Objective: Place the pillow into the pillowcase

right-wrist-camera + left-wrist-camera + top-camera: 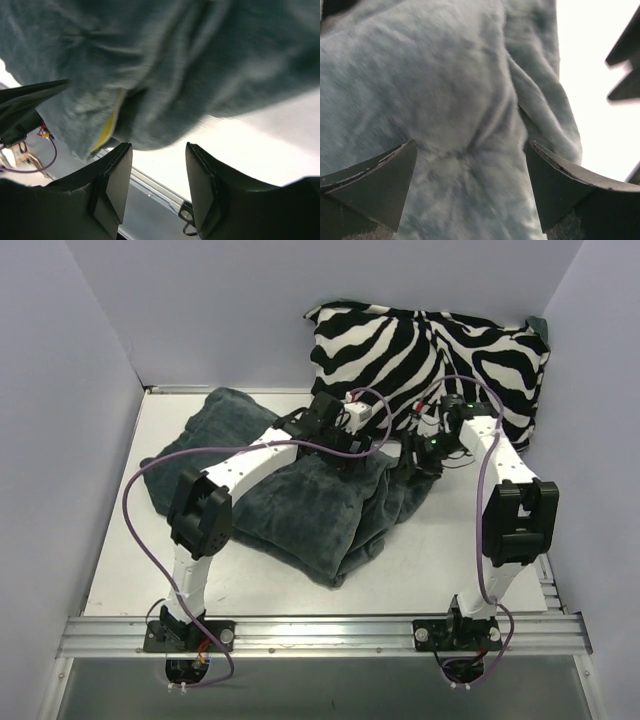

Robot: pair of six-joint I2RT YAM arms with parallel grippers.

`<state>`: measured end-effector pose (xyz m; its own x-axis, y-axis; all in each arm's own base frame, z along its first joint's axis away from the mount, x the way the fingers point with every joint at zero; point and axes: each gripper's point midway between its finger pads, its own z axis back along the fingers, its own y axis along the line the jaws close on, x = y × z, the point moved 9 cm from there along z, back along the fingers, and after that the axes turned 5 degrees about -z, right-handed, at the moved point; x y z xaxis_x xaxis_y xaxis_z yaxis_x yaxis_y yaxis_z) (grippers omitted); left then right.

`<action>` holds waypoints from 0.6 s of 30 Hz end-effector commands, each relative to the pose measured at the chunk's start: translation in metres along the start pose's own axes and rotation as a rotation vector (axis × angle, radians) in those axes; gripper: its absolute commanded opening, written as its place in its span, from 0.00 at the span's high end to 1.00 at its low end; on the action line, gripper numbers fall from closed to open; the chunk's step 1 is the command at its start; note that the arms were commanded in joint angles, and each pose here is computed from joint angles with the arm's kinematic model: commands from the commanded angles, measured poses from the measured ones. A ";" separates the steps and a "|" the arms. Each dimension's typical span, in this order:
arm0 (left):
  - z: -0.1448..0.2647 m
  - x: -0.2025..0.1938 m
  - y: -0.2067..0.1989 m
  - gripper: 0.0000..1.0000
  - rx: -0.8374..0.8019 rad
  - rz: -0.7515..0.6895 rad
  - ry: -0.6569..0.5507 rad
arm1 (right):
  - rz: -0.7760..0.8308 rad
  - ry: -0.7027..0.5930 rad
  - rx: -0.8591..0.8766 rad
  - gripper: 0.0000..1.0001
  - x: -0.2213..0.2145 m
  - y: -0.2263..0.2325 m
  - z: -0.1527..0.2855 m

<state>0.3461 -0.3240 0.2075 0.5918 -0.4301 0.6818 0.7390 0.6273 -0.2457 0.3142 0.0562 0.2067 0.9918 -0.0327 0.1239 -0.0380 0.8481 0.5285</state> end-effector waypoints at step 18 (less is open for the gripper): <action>-0.003 -0.007 -0.010 0.03 0.001 -0.112 -0.025 | -0.254 -0.054 0.092 1.00 0.015 -0.012 -0.097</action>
<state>0.3460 -0.3170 0.1656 0.6141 -0.4776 0.6282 0.7276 0.6510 -0.2163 0.3389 0.1000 0.0961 0.9684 -0.2477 -0.0292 0.2228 0.8065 0.5476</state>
